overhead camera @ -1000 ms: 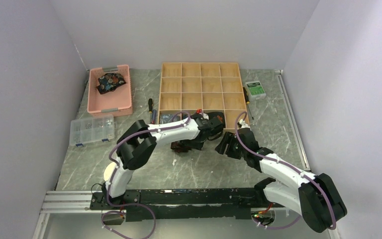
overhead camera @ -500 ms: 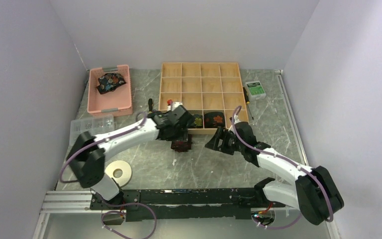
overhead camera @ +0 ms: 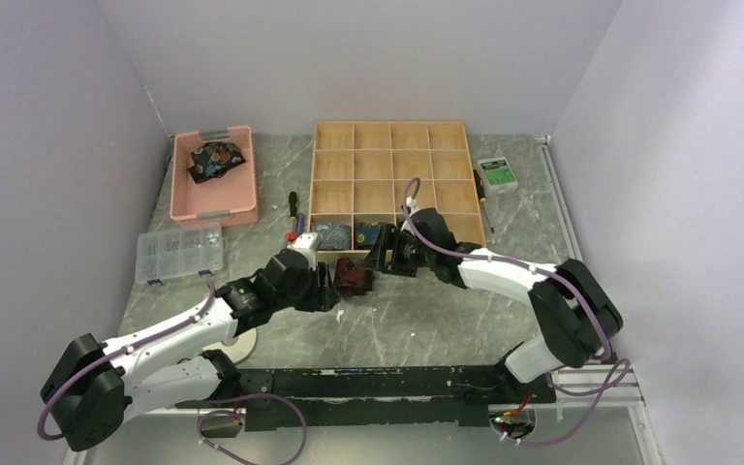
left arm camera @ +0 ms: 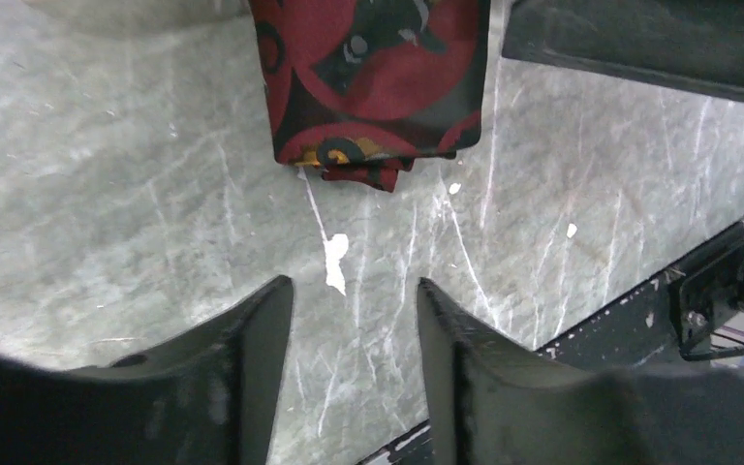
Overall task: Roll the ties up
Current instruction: Roll the tie at the center of the board.
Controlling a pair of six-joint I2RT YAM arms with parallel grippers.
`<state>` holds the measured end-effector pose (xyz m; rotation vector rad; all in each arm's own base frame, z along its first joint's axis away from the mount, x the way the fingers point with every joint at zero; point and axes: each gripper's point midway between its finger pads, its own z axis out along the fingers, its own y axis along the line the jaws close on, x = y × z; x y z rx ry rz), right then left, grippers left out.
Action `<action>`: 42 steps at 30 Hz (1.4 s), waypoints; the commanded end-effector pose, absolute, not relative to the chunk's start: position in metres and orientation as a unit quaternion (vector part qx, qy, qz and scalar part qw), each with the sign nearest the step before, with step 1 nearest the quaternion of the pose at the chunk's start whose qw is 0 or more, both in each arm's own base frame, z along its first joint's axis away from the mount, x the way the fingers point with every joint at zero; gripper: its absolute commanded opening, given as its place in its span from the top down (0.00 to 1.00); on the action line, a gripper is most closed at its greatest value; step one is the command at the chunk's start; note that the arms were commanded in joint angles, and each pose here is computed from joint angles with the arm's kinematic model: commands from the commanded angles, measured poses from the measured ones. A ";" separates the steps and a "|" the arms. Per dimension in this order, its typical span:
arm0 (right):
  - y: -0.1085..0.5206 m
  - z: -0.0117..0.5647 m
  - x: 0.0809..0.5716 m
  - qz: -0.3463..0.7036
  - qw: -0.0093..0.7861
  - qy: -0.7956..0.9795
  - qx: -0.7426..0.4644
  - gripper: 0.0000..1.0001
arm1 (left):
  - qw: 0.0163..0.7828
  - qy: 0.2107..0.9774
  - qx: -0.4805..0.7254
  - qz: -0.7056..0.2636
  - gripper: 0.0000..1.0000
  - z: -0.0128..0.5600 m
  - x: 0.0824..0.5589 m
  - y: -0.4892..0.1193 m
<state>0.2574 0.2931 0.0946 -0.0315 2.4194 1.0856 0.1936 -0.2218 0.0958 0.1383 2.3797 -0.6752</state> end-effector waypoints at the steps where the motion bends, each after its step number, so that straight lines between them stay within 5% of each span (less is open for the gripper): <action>1: 0.312 0.101 0.273 0.410 0.251 0.877 -0.012 0.25 | 0.339 0.877 0.079 -0.332 0.50 0.108 0.195 -0.247; 18: 0.313 0.062 0.279 0.415 0.195 0.888 0.042 0.39 | 0.298 0.896 0.128 -0.304 0.96 0.046 0.207 -0.267; 42: 0.299 0.036 0.262 0.406 0.162 0.896 0.077 0.38 | 0.322 0.908 0.076 -0.257 0.97 0.003 0.248 -0.278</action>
